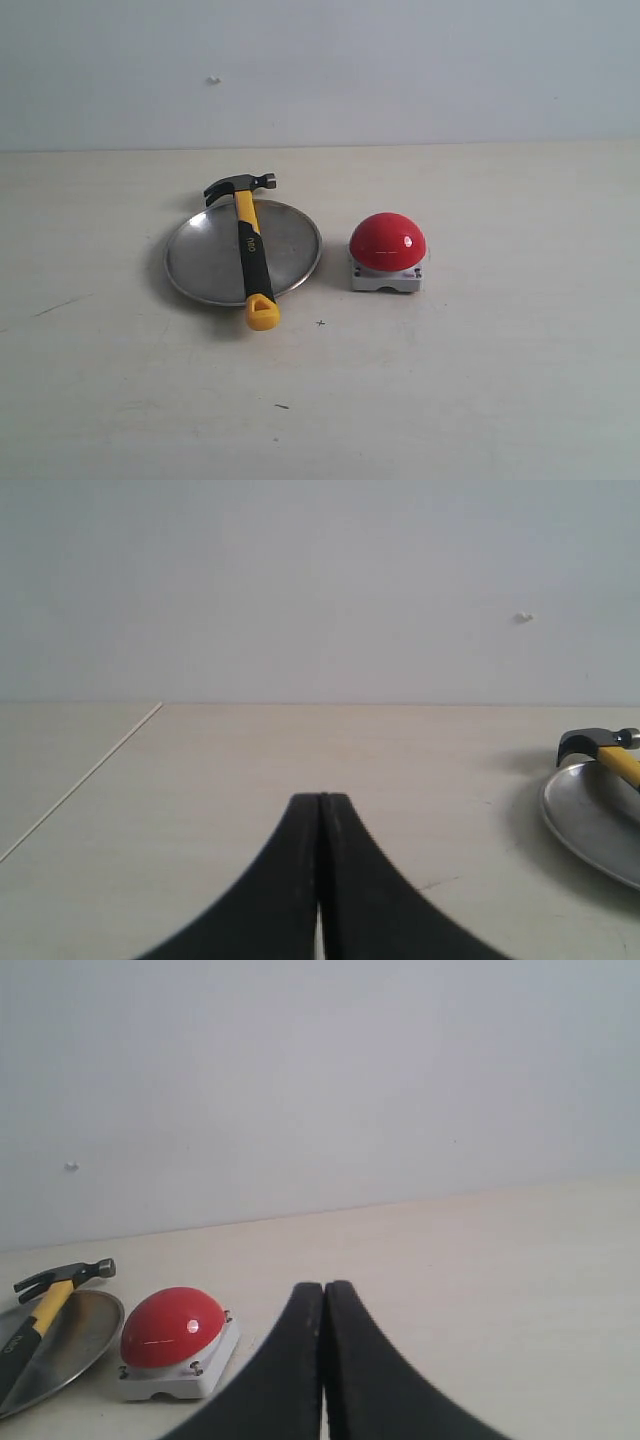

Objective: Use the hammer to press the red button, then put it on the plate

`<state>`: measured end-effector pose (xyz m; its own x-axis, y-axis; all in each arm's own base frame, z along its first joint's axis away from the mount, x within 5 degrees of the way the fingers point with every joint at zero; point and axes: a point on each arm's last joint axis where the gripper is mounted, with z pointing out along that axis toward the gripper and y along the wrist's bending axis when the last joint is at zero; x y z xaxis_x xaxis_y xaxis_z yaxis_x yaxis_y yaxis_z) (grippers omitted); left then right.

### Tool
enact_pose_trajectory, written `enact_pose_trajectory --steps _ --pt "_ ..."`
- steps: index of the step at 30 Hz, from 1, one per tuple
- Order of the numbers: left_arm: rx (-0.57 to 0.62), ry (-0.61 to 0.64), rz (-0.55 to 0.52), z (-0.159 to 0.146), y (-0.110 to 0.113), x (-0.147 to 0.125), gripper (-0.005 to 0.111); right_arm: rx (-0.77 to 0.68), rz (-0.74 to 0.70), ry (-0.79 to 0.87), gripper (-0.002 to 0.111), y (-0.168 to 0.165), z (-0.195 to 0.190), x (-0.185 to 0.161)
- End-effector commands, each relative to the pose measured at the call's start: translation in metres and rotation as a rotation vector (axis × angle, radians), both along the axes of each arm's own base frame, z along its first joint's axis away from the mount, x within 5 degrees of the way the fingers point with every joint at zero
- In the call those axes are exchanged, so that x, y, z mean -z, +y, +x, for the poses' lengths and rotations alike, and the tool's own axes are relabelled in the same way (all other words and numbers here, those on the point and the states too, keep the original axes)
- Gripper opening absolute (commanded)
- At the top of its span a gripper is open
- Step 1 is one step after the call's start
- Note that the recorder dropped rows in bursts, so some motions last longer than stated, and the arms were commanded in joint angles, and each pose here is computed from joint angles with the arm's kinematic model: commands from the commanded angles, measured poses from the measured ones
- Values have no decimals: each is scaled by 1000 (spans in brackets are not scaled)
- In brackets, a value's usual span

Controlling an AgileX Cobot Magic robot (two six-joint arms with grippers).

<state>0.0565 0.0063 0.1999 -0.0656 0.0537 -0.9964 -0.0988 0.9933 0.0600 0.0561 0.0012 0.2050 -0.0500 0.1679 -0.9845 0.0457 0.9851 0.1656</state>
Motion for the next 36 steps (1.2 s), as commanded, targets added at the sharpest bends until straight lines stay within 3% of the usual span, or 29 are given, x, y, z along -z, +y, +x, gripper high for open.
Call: enact_pose_trajectory --steps 1,9,17,26,36 --pt "-4 -7 -13 -1 0 0 0 4 -12 4 0 0 0 1" --pt "-4 -7 -13 -1 0 0 0 1 52 -5 0 0 0 0" --pt "-4 -7 -13 -1 0 0 0 78 -4 11 0 -7 -1 4" --pt "-4 -7 -13 -1 0 0 0 100 -105 -136 0 -9 0 -8" --pt "-4 -7 -13 -1 0 0 0 98 -79 -111 0 -9 0 -6"
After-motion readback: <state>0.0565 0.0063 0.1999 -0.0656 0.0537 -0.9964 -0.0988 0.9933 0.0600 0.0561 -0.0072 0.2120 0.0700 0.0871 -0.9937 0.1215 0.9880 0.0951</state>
